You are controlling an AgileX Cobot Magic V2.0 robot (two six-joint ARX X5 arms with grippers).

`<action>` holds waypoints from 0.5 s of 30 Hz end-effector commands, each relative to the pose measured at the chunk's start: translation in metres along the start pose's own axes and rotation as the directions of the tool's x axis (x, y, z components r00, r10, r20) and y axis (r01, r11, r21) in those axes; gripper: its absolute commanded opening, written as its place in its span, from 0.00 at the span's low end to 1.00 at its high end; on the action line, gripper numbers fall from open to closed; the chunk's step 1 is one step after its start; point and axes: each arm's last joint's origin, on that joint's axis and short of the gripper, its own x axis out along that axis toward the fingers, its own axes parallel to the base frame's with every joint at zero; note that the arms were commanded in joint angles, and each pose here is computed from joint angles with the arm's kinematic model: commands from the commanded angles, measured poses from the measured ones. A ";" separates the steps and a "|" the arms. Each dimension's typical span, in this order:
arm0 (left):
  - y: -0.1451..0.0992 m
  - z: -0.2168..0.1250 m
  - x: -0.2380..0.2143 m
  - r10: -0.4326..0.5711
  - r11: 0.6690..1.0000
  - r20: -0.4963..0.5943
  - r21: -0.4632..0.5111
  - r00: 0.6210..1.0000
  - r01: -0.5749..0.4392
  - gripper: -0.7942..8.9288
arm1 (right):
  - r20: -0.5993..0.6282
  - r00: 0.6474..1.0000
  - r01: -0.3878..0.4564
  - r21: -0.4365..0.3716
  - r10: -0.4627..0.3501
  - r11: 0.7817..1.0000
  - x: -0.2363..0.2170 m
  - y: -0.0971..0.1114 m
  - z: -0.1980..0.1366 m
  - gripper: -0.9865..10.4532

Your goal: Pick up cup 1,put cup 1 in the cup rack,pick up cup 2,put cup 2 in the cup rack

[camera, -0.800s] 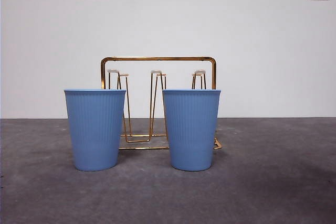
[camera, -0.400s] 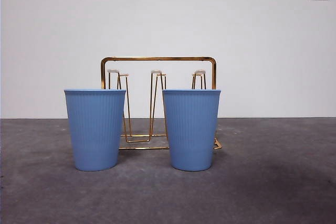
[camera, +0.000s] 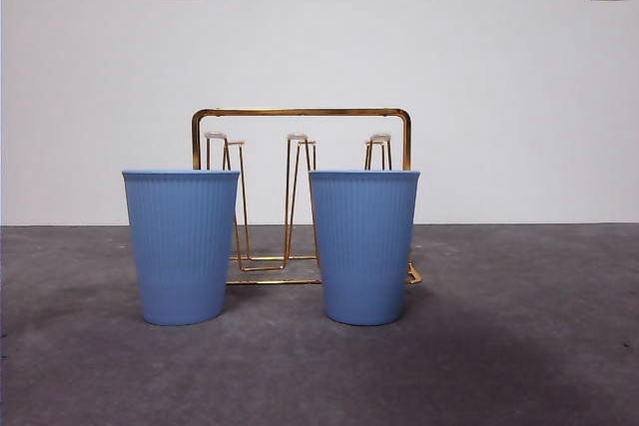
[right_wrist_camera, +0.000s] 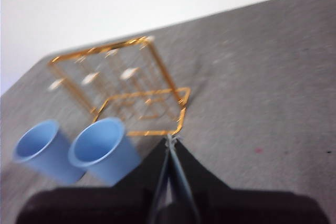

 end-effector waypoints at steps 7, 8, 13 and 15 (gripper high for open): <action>-0.015 0.025 -0.006 -0.096 0.995 -0.198 0.006 0.975 0.100 0.08 | -0.225 0.967 -0.150 -0.117 0.120 0.982 -0.015 0.024 0.057 0.08; -0.017 0.027 -0.007 -0.107 0.994 -0.214 0.004 0.971 0.111 0.08 | -0.245 0.960 -0.165 -0.115 0.133 0.980 -0.015 0.025 0.062 0.08; -0.023 0.039 -0.008 -0.136 0.989 -0.301 0.015 0.944 0.147 0.08 | -0.361 0.915 -0.233 -0.112 0.179 0.966 -0.016 0.031 0.080 0.08; -0.025 0.042 -0.008 -0.143 0.987 -0.333 0.023 0.932 0.159 0.08 | -0.395 0.900 -0.244 -0.102 0.186 0.964 -0.015 0.031 0.084 0.08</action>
